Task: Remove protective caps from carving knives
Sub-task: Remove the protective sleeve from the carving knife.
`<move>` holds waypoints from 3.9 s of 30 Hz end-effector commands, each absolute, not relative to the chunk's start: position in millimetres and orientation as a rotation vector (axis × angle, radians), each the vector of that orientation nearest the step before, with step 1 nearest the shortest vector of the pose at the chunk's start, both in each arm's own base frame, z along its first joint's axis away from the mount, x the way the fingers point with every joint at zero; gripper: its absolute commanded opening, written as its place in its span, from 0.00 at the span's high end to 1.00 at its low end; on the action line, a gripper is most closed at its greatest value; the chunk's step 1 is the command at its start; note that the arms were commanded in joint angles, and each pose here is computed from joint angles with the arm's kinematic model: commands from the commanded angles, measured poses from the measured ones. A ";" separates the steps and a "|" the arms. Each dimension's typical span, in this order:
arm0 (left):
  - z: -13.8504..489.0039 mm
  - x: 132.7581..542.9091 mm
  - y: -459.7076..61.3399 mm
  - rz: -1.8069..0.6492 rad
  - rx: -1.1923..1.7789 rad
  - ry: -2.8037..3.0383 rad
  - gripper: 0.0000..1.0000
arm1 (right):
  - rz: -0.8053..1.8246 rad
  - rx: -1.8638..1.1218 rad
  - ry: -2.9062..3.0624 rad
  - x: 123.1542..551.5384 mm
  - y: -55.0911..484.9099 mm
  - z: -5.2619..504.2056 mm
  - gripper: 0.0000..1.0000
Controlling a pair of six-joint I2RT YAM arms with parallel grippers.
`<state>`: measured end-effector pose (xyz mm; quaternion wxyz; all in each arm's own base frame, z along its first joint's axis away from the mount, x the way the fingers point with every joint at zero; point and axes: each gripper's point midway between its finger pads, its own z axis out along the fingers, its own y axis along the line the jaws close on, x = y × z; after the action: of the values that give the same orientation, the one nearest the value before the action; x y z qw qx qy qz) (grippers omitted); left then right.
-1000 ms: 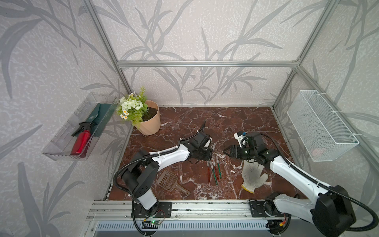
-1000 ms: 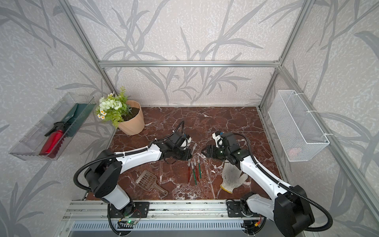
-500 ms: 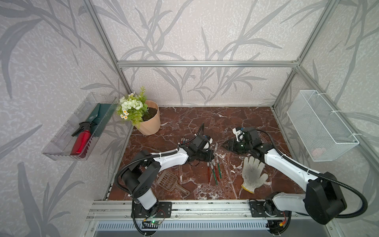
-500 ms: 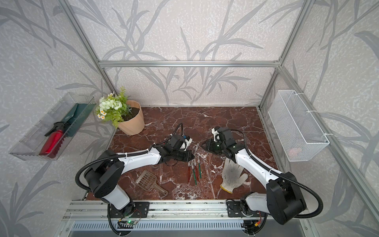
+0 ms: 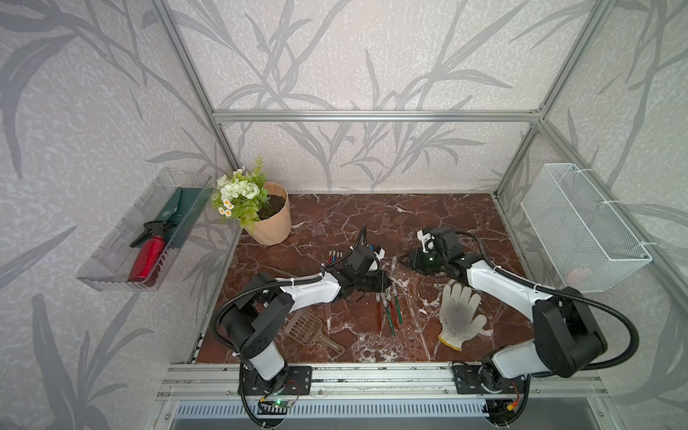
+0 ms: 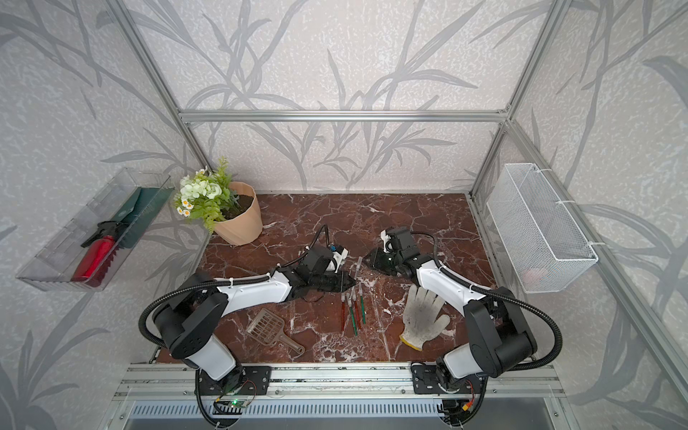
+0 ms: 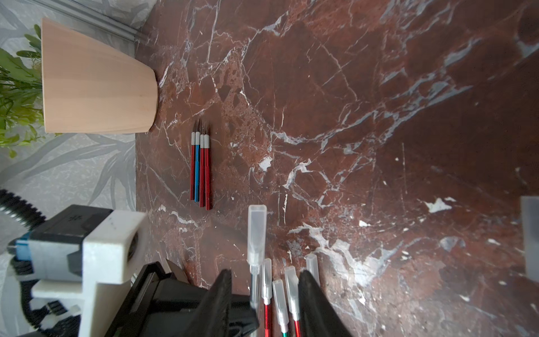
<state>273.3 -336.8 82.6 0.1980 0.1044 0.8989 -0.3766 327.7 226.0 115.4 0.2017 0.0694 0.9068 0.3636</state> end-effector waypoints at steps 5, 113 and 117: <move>92.2 273.8 -339.0 -1.092 0.289 2.483 0.92 | 1.062 0.176 2.486 344.5 236.9 123.9 0.61; 74.9 252.9 -349.3 -1.127 0.363 2.554 1.00 | 1.068 0.321 2.327 394.4 220.0 146.2 0.92; 75.1 252.2 -349.1 -1.126 0.361 2.556 1.00 | 1.063 0.325 2.320 398.6 218.4 146.4 0.91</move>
<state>275.3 -345.6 87.3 0.2074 0.1094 0.8884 -0.3946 357.7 230.8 102.4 0.1850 0.1154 0.8953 0.3885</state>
